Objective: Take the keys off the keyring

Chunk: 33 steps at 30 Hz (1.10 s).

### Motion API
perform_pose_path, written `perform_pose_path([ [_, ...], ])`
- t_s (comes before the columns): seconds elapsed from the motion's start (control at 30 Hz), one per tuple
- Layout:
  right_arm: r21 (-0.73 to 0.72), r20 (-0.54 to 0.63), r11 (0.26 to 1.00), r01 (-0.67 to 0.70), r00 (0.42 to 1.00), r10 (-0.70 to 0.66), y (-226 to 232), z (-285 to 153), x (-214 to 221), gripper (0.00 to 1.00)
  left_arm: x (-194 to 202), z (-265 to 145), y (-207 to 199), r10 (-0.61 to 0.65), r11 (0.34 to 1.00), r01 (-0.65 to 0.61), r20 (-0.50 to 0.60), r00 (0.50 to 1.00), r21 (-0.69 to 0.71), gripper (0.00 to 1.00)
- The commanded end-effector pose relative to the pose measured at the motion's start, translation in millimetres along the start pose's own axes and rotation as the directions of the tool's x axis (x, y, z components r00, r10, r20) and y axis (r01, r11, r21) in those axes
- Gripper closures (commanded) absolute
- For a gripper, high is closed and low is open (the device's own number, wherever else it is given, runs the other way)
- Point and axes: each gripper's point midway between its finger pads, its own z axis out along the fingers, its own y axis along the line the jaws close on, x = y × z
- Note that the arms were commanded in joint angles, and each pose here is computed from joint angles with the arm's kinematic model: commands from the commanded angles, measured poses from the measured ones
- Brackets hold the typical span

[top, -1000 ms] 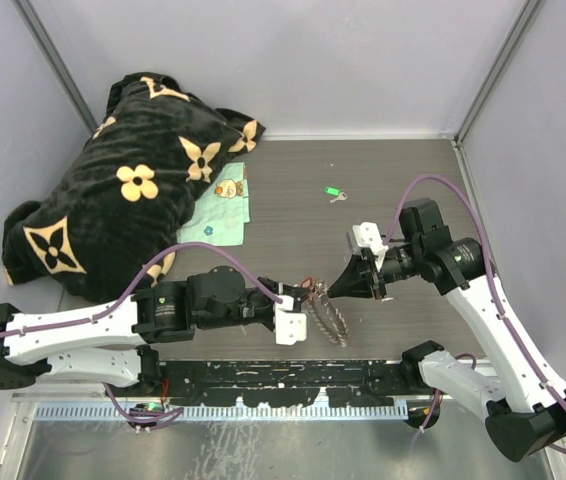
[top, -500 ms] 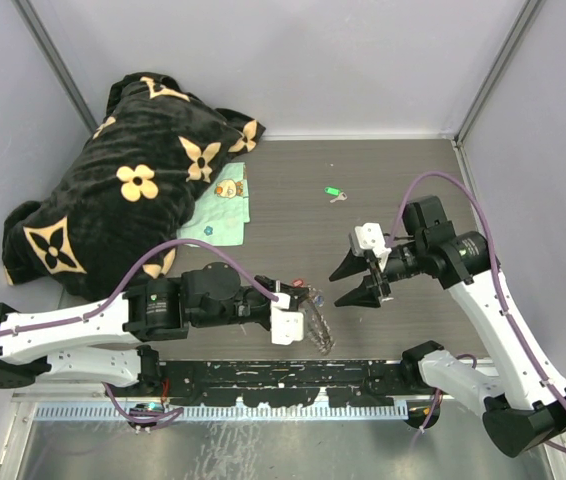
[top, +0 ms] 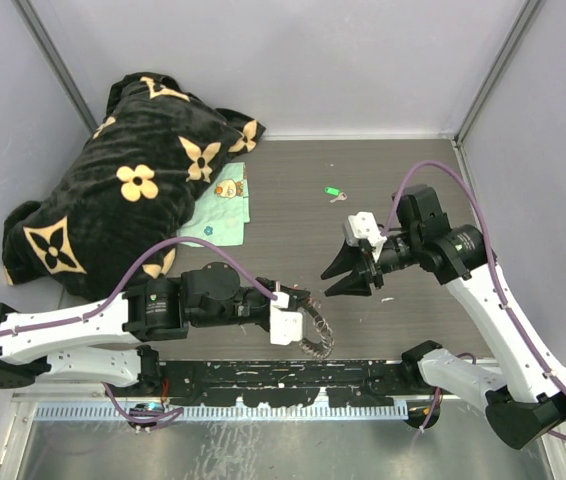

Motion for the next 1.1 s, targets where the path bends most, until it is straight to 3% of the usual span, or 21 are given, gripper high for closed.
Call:
perform_pose_path([
  [0.0,-0.020,0.041,1.000,-0.001,0.999,0.002,2,6,-9,0.61,-39,-8,21,-0.017,0.998,0.026,0.137,0.990,-0.065,1.00],
  [0.17,-0.042,0.041,0.999,-0.011,0.999,0.013,7,9,-7,0.62,-39,-5,20,-0.018,0.998,0.028,0.139,0.990,-0.065,1.00],
  [0.43,-0.054,0.039,0.999,-0.001,0.999,0.004,14,11,-3,0.72,-40,-2,21,-0.018,0.997,0.027,0.139,0.990,-0.068,1.00],
  [0.73,-0.114,0.044,0.990,0.086,0.996,-0.082,40,4,-7,0.75,-36,-5,23,-0.019,0.996,0.029,0.126,0.992,-0.084,1.00],
  [0.83,-0.120,0.051,0.989,0.084,0.996,-0.078,42,5,-6,0.74,-35,-6,22,-0.021,0.996,0.032,0.127,0.992,-0.082,1.00],
  [1.07,-0.046,0.009,0.995,0.085,0.996,-0.084,19,3,-13,0.57,-37,-6,21,-0.021,0.997,0.031,0.135,0.991,-0.074,1.00],
])
